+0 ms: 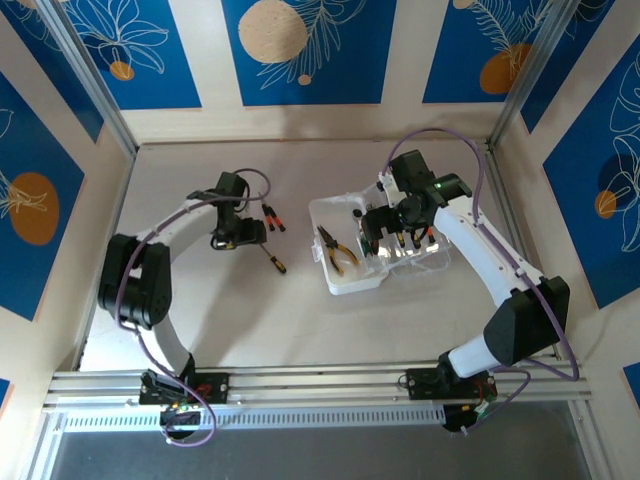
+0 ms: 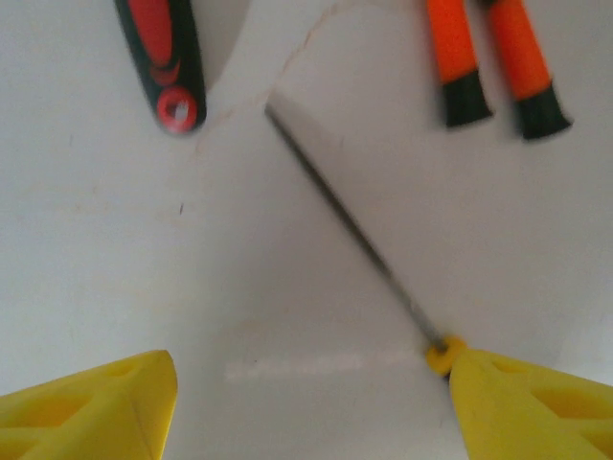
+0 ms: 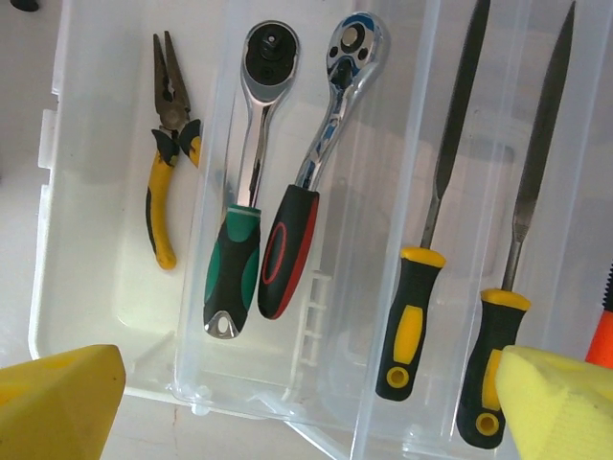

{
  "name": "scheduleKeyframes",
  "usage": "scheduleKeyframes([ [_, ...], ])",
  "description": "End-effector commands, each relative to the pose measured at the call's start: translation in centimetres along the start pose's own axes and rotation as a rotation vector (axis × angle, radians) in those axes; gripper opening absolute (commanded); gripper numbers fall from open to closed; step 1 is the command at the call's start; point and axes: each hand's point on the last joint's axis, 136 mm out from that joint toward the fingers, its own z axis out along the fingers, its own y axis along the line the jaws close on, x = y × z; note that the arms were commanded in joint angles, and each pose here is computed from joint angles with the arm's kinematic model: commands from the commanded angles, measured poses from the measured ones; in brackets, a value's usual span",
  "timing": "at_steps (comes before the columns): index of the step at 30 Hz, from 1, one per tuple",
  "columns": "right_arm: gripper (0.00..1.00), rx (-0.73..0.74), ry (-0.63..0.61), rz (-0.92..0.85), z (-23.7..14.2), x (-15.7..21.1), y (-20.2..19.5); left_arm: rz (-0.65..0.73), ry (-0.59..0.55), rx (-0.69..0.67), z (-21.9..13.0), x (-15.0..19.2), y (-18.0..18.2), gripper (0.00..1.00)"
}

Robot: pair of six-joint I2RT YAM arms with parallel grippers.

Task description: Pack the tool kit

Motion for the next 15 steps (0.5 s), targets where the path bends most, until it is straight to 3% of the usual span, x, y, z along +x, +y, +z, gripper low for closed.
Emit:
scheduleKeyframes([
  [1,0.99,-0.041,-0.007,0.005,0.0,-0.4,1.0,0.017,-0.052,0.035,0.5,-3.0,-1.9,0.74],
  [7,0.99,-0.047,0.000,0.001,0.3,-0.3,1.3,0.039,-0.037,0.026,3.1,-5.3,-3.5,0.70],
  [15,0.99,-0.043,0.007,-0.001,0.5,-0.1,1.2,0.046,-0.009,-0.074,6.6,-6.3,-2.3,0.61],
])
